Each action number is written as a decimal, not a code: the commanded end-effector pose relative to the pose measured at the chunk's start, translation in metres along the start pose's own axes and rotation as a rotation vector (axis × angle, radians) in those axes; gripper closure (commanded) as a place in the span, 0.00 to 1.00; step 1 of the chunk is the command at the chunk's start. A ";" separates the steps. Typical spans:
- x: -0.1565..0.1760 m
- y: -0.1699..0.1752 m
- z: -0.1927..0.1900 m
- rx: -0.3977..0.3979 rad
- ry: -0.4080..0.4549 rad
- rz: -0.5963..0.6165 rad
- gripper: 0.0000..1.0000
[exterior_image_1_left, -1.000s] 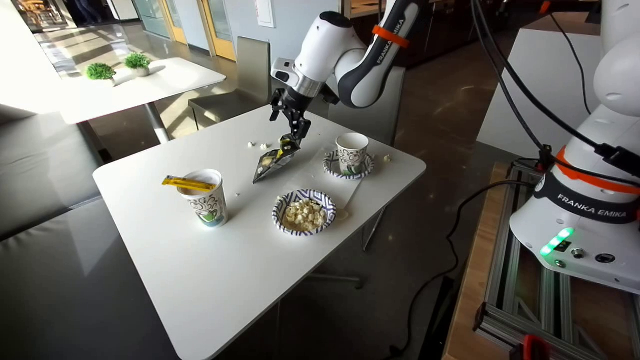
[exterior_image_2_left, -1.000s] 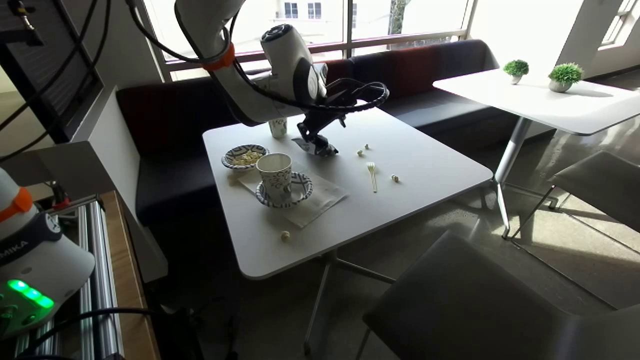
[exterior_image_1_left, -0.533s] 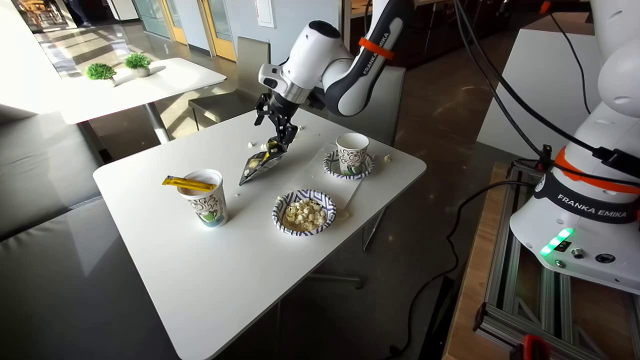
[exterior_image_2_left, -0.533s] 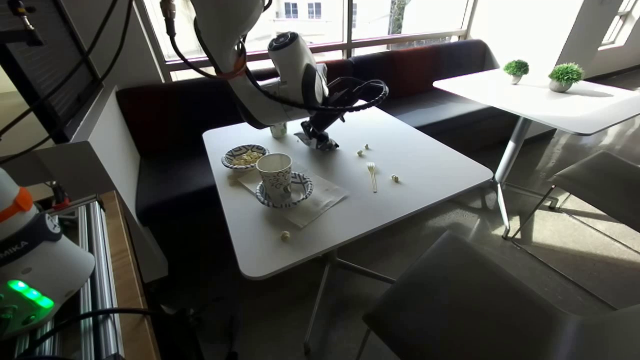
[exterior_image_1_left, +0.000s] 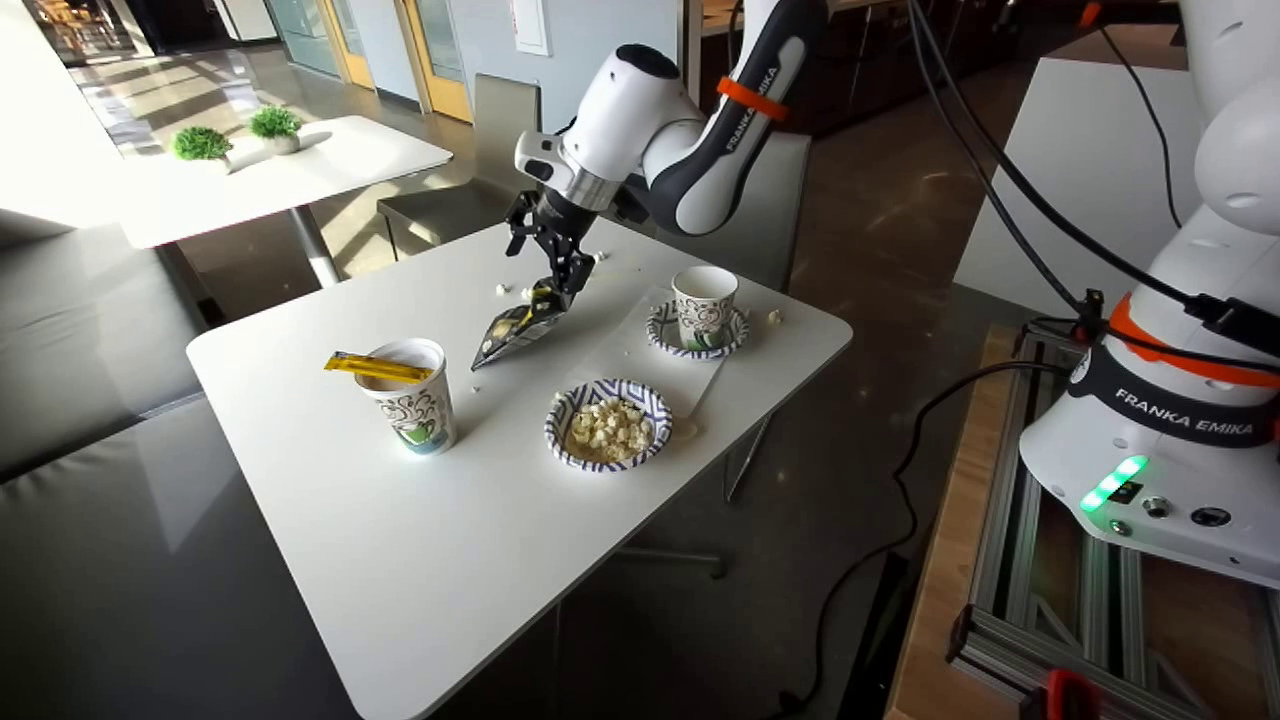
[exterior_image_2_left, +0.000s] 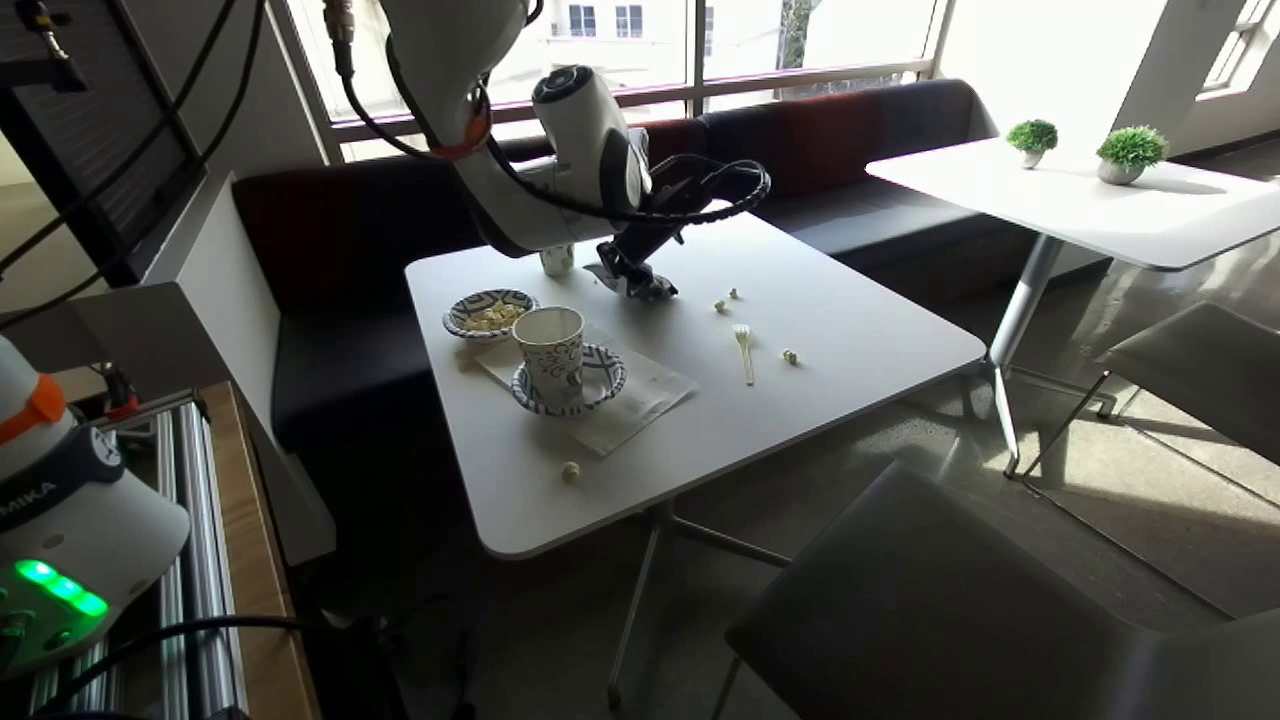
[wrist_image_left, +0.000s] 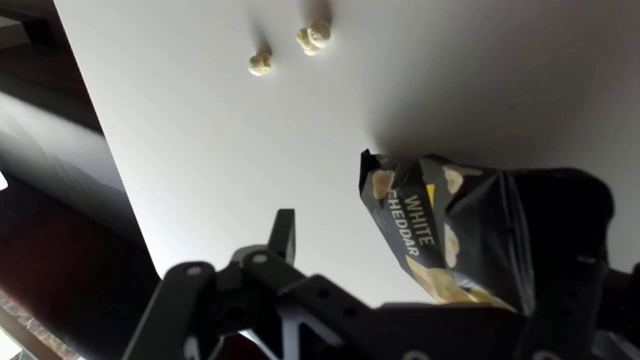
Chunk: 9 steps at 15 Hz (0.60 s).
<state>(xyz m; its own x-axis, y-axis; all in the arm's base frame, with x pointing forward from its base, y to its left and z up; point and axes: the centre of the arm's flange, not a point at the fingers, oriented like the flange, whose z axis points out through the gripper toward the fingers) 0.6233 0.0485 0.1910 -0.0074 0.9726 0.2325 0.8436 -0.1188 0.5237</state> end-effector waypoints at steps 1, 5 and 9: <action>0.006 -0.016 -0.018 0.049 -0.022 -0.024 0.00; 0.007 -0.028 -0.038 0.048 -0.048 -0.032 0.00; 0.004 -0.034 -0.058 0.054 -0.076 -0.037 0.00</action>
<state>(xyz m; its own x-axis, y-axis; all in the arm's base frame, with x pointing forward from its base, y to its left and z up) 0.5885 0.0505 0.2084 -0.0160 0.9819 0.1887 0.8606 -0.0825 0.5025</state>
